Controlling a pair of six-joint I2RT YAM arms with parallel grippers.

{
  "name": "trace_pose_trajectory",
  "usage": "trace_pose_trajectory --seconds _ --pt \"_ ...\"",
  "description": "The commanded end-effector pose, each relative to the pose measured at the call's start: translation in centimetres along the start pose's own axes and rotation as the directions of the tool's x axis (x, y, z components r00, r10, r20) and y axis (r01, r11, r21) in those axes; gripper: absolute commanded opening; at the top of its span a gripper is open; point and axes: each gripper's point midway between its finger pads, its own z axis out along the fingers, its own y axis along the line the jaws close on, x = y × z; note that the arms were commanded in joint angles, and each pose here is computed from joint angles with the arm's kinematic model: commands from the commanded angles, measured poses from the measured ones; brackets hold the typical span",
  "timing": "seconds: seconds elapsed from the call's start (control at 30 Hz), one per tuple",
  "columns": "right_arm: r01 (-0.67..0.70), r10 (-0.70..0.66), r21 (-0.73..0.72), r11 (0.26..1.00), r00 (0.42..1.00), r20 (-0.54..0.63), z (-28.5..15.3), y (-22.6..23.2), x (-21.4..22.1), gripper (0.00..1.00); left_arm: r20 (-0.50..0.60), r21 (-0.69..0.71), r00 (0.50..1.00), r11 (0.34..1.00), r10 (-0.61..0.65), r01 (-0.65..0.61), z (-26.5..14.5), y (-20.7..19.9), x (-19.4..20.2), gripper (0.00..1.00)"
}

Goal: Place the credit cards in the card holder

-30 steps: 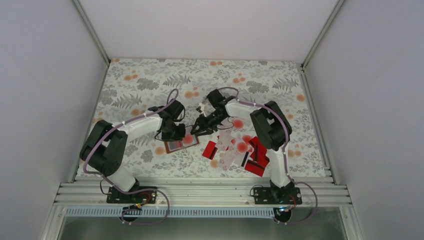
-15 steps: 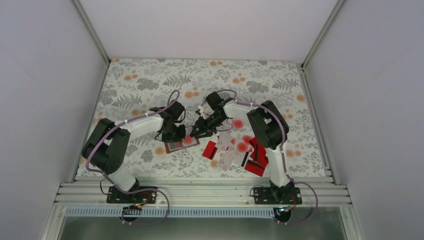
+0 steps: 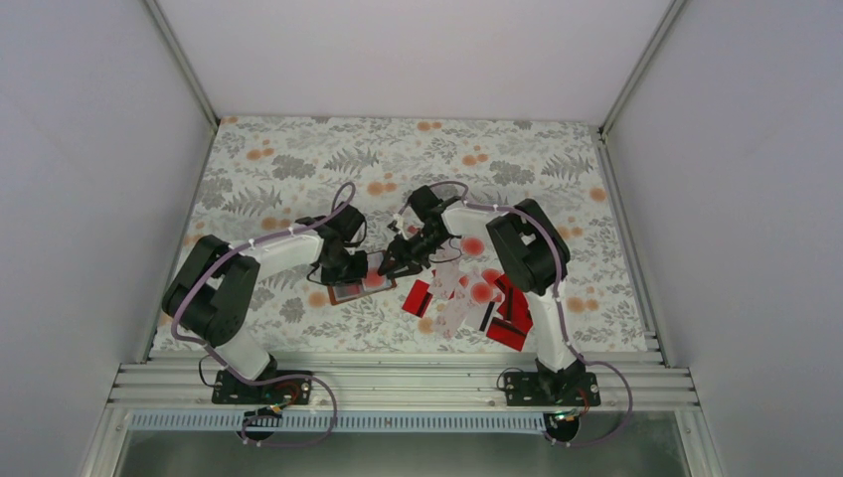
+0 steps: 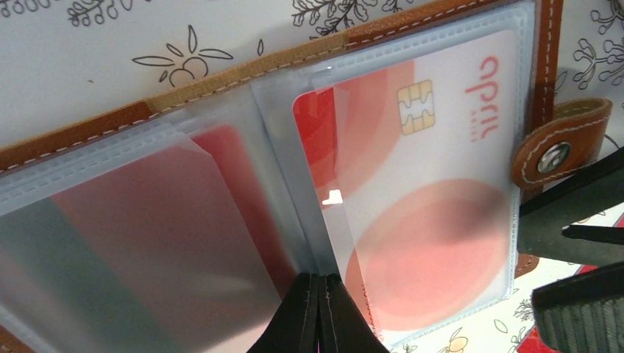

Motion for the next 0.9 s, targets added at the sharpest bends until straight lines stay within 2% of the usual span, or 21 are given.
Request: trace_pose_trajectory --seconds 0.0,0.43,0.87 --pt "0.034 -0.034 -0.006 0.999 0.999 -0.014 0.9 0.5 -0.4 0.33 -0.04 0.012 0.999 1.0 0.004 -0.003 1.4 0.3 1.0 0.02" --pt "0.057 -0.058 -0.022 0.998 0.998 -0.01 0.6 1.8 -0.7 0.33 -0.051 0.01 0.999 1.0 0.015 -0.014 1.7 0.1 0.9 0.02" --pt "0.083 -0.084 0.036 0.996 0.996 0.006 0.0 2.8 -0.8 0.33 -0.027 0.003 1.0 1.0 0.009 -0.009 0.1 -0.5 0.2 0.02"
